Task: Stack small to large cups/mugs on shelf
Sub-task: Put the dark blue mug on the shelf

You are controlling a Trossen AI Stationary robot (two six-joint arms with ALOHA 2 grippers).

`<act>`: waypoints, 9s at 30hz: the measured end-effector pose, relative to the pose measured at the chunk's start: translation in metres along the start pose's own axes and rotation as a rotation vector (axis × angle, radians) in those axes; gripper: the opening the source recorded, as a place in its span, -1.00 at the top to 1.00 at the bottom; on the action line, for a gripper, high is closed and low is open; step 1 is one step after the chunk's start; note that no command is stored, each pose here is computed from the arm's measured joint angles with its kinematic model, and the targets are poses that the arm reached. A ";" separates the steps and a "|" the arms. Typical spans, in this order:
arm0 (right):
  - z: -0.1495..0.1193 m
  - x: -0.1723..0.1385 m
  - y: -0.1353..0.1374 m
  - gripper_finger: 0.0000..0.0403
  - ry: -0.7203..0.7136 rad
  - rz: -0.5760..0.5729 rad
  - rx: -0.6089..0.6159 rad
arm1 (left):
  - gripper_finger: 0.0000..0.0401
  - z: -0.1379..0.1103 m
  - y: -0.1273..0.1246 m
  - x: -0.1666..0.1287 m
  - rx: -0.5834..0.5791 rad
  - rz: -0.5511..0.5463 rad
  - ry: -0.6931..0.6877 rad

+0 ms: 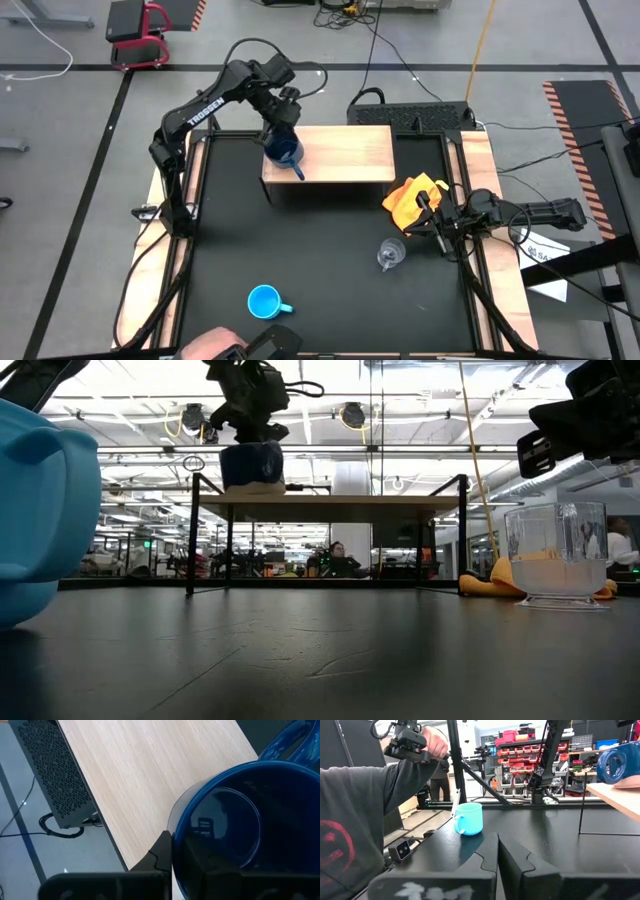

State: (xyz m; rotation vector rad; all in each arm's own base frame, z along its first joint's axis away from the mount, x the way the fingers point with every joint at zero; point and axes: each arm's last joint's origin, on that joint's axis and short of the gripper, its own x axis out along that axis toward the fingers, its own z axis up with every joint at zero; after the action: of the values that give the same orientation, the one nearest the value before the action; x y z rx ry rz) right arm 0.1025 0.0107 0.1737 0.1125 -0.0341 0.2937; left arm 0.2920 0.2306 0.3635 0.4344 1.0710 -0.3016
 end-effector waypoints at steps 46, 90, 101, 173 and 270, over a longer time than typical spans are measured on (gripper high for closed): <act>-0.001 0.000 0.000 1.00 0.013 -0.001 -0.007 | 0.80 0.010 0.003 0.006 0.007 0.037 -0.029; -0.001 0.000 0.000 1.00 0.014 -0.001 -0.023 | 0.50 -0.015 0.024 0.021 -0.211 -0.035 -0.043; -0.001 0.000 0.000 1.00 0.014 -0.001 -0.023 | 0.42 -0.014 0.024 0.021 -0.225 -0.034 -0.052; -0.001 0.000 0.000 1.00 0.014 0.002 0.003 | 0.41 0.030 -0.050 -0.047 -0.225 -0.103 -0.102; 0.004 0.000 0.001 1.00 -0.036 0.009 0.001 | 0.41 -0.026 -0.099 -0.016 -0.390 0.409 -0.489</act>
State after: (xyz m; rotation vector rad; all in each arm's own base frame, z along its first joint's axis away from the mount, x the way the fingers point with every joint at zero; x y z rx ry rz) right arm 0.1022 0.0109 0.1774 0.1189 -0.0702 0.3008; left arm 0.2212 0.1568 0.3476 0.2026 0.5235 0.1625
